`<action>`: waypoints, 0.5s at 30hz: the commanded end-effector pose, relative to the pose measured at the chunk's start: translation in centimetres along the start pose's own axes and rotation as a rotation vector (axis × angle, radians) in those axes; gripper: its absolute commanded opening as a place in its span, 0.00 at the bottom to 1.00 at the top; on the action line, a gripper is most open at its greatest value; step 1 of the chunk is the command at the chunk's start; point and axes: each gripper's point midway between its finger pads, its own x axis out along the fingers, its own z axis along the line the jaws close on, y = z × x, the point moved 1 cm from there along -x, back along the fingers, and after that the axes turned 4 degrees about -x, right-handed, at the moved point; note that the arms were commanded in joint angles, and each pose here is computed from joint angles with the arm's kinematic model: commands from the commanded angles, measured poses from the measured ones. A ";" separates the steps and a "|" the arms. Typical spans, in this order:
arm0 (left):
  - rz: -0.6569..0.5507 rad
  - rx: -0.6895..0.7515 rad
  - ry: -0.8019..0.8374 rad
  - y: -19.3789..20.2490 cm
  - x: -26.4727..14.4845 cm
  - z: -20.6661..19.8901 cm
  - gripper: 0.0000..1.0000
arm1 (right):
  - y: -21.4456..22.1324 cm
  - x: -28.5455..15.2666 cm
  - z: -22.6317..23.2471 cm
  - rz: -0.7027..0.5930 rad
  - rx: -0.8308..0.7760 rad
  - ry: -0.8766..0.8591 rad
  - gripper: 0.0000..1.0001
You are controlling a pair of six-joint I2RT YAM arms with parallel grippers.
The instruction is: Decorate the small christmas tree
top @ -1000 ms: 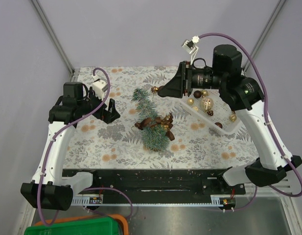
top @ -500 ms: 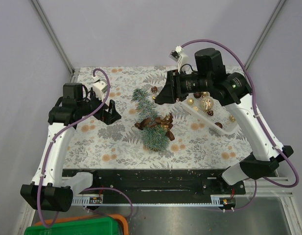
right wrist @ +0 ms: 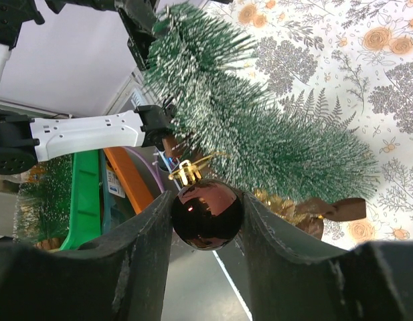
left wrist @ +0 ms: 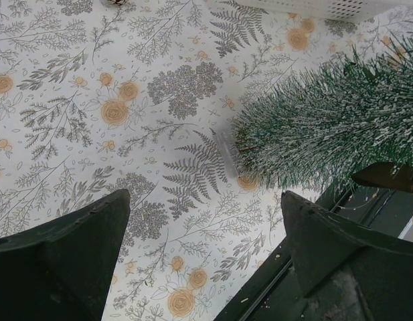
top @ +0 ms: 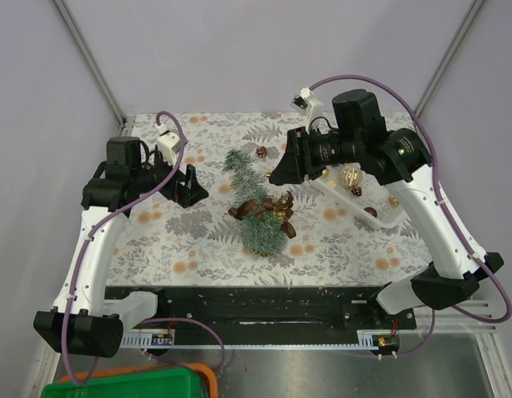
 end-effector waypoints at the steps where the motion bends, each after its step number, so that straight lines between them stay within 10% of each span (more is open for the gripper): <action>1: -0.082 0.038 0.020 -2.8 -0.1 -0.6 0.99 | 0.6 -2.3 1.4 -0.039 -0.045 -0.002 0.14; 15: -0.094 0.025 0.031 -3.4 0.2 -1.2 0.99 | 1.1 -3.4 2.0 -0.029 -0.073 -0.006 0.11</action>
